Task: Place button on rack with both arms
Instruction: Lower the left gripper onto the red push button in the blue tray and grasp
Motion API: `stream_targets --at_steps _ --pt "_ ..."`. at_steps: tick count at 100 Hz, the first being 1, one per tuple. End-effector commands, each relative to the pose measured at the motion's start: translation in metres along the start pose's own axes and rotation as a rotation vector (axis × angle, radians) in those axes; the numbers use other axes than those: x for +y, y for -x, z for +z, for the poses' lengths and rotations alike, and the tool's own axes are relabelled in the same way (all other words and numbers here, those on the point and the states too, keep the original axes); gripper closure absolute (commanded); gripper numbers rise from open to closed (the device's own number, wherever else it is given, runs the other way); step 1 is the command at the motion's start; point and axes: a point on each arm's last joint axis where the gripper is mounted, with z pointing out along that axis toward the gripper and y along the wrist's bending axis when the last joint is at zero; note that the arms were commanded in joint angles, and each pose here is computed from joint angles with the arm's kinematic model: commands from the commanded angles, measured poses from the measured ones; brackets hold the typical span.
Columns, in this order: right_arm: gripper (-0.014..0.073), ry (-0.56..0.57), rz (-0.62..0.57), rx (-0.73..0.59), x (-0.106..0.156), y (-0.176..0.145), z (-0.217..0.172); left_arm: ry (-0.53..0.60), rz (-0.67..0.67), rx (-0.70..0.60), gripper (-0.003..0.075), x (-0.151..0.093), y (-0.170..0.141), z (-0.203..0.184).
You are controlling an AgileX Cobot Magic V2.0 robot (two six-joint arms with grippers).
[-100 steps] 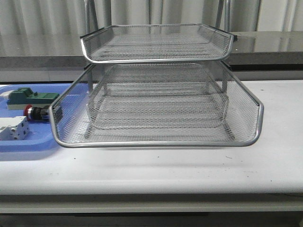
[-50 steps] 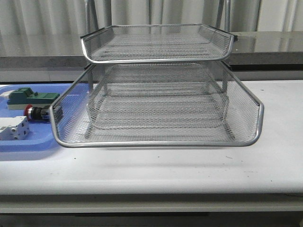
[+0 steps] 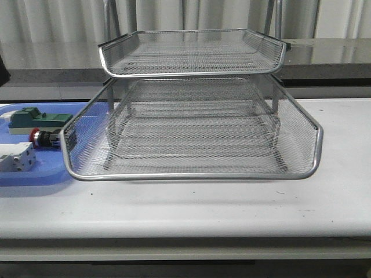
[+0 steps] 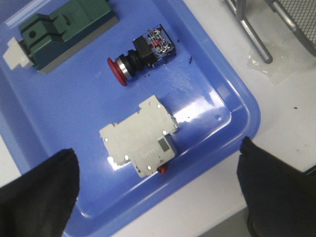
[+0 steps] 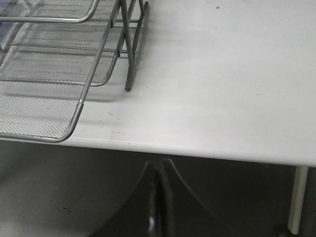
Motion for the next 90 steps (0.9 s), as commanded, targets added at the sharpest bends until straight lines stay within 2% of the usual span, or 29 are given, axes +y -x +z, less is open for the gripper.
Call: stream_targets --at_steps 1,21,45,90 --pt "0.0664 -0.009 0.001 -0.08 0.0 0.013 -0.005 0.016 0.112 -0.073 0.0104 0.005 0.028 -0.008" --pt "0.0664 -0.009 0.001 -0.08 0.0 0.013 -0.005 -0.035 0.298 -0.032 0.0104 0.013 0.059 0.026" --pt "0.0664 -0.009 0.001 -0.08 0.0 0.013 -0.005 -0.058 0.348 -0.002 0.0104 0.025 0.078 0.06" --pt "0.0664 -0.009 0.001 -0.08 0.0 0.013 -0.005 -0.062 0.466 0.092 0.0104 0.033 0.074 0.112"
